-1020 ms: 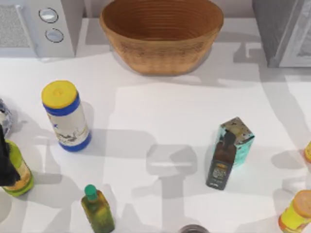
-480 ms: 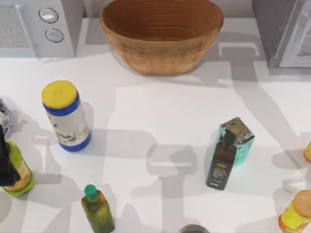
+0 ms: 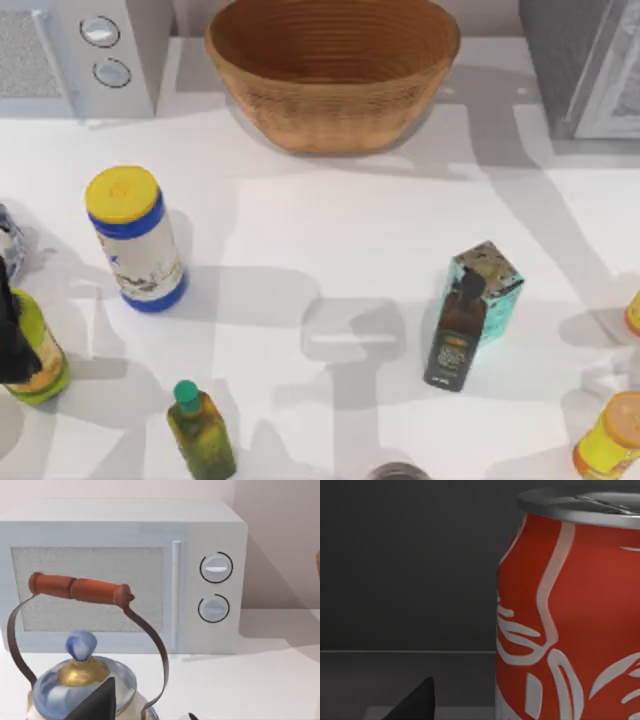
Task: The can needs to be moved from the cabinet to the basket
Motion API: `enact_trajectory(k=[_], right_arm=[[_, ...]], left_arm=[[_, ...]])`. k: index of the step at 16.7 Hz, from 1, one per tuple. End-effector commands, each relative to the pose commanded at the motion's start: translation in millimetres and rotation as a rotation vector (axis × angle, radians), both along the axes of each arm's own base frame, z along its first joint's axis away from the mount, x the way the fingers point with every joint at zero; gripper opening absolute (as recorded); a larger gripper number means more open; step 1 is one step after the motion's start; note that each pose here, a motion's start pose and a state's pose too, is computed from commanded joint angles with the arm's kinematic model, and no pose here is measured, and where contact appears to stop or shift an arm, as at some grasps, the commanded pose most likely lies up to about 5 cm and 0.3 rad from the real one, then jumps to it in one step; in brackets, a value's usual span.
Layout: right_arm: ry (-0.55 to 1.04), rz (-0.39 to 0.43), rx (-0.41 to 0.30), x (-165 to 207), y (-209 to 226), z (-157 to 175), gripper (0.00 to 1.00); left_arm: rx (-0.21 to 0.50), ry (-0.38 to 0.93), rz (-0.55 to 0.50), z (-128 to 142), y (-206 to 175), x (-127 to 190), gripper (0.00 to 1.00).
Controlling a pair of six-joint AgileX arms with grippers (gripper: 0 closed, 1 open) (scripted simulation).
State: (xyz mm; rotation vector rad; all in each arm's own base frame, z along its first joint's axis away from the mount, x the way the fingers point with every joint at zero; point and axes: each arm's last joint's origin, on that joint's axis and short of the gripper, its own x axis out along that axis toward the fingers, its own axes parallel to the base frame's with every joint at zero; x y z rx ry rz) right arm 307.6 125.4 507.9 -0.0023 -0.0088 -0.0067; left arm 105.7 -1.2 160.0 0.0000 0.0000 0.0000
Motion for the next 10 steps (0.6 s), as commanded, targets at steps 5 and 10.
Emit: enact_trajectory(k=[5,10], right_arm=[[-0.001,0.0,0.0,20,-1,-1,1.0],[-0.001,0.0,0.0,20,-1,-1,0.77]], left_arm=[[0.0,0.0,0.0,0,0,0,1.0],[0.0,0.0,0.0,0,0,0,1.0]])
